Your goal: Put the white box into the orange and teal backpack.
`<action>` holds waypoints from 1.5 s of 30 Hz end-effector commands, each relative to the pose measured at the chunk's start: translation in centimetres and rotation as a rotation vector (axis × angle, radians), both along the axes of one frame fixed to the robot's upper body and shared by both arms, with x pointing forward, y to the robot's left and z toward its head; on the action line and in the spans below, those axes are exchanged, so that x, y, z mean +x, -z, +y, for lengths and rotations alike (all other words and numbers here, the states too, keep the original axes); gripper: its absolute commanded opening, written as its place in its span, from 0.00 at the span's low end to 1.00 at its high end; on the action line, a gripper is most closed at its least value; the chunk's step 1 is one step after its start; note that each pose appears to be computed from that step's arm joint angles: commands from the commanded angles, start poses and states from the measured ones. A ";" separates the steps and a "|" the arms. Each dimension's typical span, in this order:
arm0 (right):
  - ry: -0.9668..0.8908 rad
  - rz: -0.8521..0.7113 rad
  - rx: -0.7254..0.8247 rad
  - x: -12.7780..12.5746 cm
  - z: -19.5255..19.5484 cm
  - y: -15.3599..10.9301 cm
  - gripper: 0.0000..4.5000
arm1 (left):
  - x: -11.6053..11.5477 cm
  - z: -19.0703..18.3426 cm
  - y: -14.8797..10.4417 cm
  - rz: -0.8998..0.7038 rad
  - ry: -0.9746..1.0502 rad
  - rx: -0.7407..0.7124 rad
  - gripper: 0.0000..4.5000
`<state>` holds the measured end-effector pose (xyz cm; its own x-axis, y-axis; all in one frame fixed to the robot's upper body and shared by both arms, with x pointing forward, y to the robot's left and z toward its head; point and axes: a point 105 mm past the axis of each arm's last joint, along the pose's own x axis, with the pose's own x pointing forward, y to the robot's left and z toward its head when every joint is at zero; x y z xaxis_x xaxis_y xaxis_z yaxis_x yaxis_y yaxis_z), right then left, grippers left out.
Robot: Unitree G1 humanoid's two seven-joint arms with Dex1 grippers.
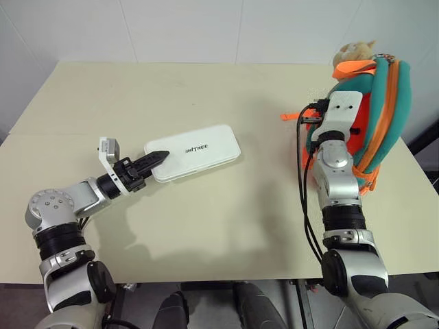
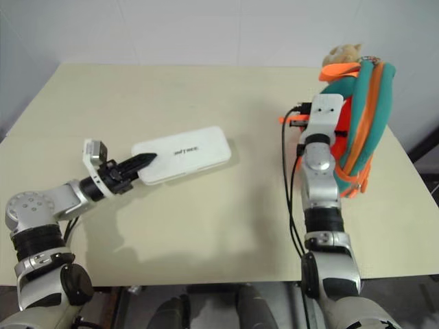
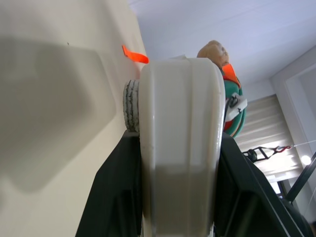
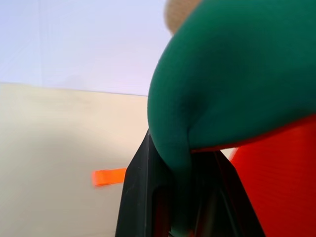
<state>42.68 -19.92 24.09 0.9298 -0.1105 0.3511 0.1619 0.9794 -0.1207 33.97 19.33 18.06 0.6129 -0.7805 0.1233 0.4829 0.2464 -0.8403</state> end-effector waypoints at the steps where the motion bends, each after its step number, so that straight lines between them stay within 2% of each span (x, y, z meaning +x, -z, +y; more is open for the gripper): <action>1: -0.206 -0.061 -0.062 -2.1 2.8 -2.4 0.00 | -0.2 0.1 -2.0 -0.069 0.026 -0.015 0.29; 4: -0.406 -0.035 -0.097 -4.2 5.0 -2.1 0.00 | -0.2 0.4 -2.4 -0.069 0.033 -0.009 0.29; 15: -0.894 0.033 -0.149 -10.8 9.0 -3.2 0.00 | 0.9 2.6 -3.3 -0.084 -0.016 0.055 0.29; 17: -1.018 0.041 -0.160 -12.8 9.7 -3.4 0.00 | 1.0 3.2 -3.5 -0.093 -0.031 0.062 0.29; 24: -1.393 0.105 -0.217 -18.9 10.7 -3.7 0.00 | 1.6 5.1 -4.4 -0.119 -0.083 0.106 0.29; 28: -1.525 0.111 -0.238 -21.0 10.8 -4.3 0.00 | 1.9 5.5 -4.9 -0.135 -0.086 0.119 0.29; 33: -1.721 0.171 -0.384 -24.0 10.6 -4.1 0.00 | 2.1 5.4 -5.8 -0.181 -0.065 0.107 0.29; 37: -1.796 0.283 -0.572 -24.6 9.2 -2.3 0.00 | 2.1 5.1 -6.0 -0.220 -0.037 0.132 0.29; 41: -1.738 0.314 -0.637 -22.5 7.5 -1.9 0.00 | 1.4 4.8 -6.4 -0.279 0.016 0.162 0.29; 45: -1.686 0.299 -0.656 -20.7 6.8 -1.9 0.00 | -0.1 5.4 -8.7 -0.514 0.047 0.169 0.29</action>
<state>21.88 -13.00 25.24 -0.0791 0.9713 -0.2245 -0.9475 -0.1432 -0.2858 35.08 24.29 23.65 0.5392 -0.8244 0.1723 0.7226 0.3478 -0.5974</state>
